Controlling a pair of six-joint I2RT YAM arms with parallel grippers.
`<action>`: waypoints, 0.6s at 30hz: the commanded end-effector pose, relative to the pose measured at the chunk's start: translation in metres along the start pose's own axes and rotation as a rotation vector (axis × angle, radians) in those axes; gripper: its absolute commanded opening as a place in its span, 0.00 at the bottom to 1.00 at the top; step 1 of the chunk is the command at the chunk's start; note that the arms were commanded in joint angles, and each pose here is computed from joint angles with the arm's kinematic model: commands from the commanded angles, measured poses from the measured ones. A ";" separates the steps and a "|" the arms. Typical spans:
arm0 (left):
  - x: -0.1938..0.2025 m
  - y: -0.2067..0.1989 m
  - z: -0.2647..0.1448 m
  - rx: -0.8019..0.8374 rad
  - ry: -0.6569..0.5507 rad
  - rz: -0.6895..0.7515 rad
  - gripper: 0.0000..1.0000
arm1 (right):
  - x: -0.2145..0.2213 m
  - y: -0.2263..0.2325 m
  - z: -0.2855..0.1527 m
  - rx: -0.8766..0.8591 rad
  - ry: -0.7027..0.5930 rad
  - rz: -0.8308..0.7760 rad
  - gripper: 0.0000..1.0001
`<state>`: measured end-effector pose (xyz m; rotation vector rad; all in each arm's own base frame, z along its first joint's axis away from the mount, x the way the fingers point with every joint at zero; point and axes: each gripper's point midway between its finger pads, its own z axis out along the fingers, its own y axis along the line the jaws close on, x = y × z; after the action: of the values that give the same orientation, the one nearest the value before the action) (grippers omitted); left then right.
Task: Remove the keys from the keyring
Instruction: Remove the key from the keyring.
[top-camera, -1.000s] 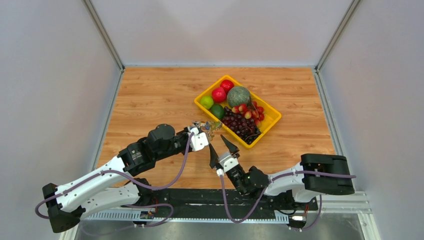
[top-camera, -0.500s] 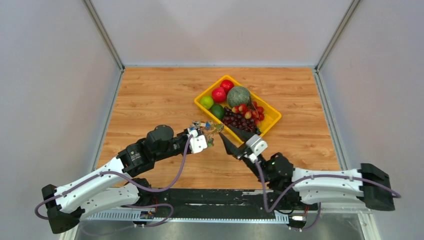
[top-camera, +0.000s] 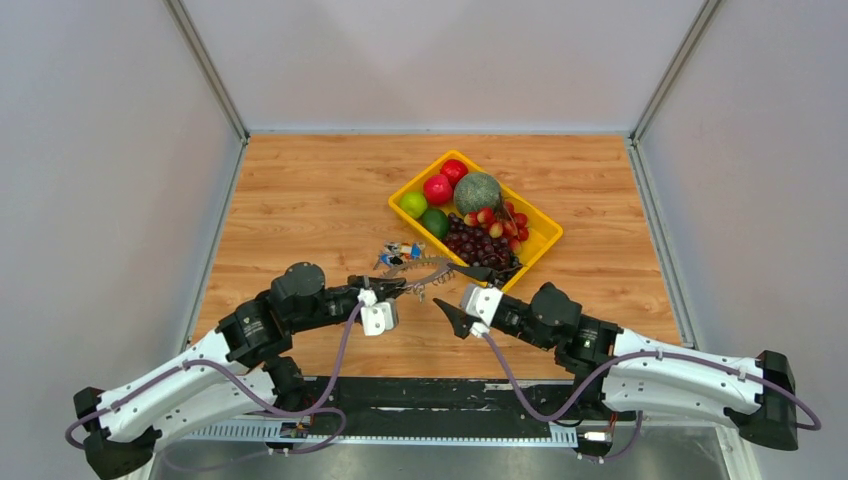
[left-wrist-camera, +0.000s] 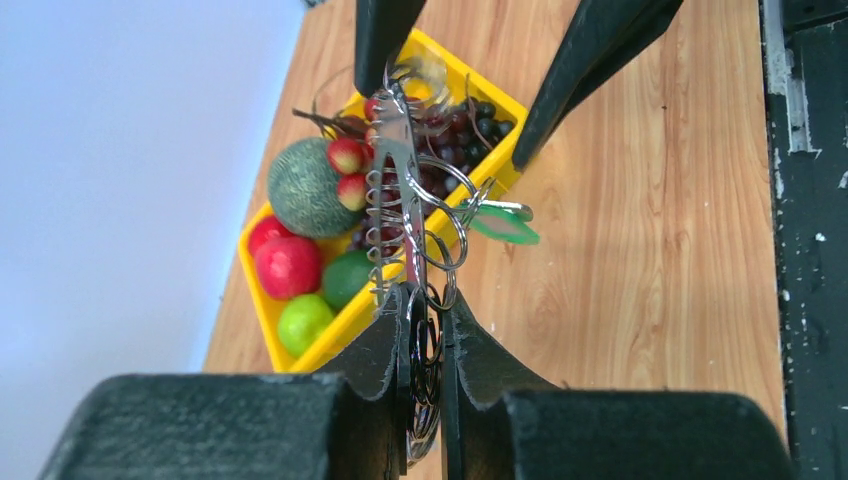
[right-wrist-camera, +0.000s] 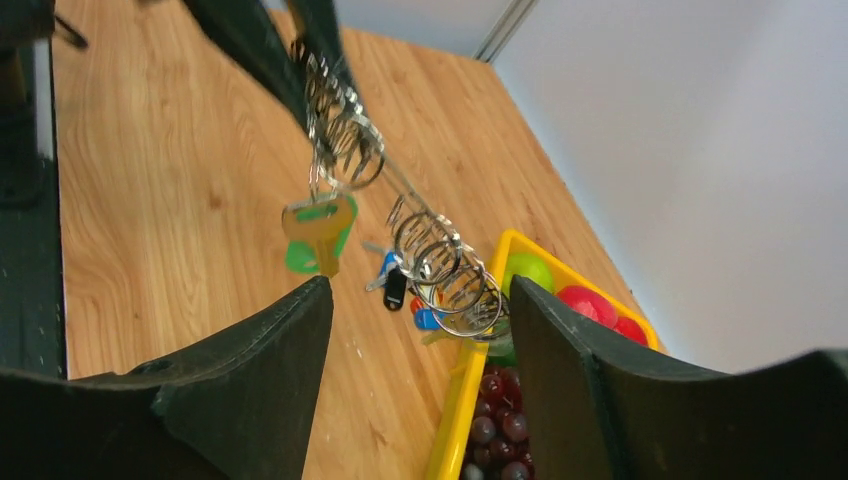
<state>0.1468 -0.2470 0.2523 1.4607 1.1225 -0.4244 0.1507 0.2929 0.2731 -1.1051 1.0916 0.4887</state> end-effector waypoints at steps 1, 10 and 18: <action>-0.031 0.009 -0.011 -0.024 -0.139 0.174 0.00 | -0.009 0.007 0.001 -0.108 0.001 -0.145 0.67; -0.037 -0.013 -0.017 0.084 -0.202 0.321 0.00 | -0.024 0.010 0.009 -0.162 -0.056 -0.264 0.62; -0.047 -0.012 -0.024 0.062 -0.253 0.341 0.01 | -0.020 0.005 0.022 -0.144 -0.013 -0.305 0.02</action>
<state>0.1160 -0.2404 0.2612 1.6169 0.7879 -0.3853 0.1441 0.3152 0.2632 -1.3979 0.9089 0.3601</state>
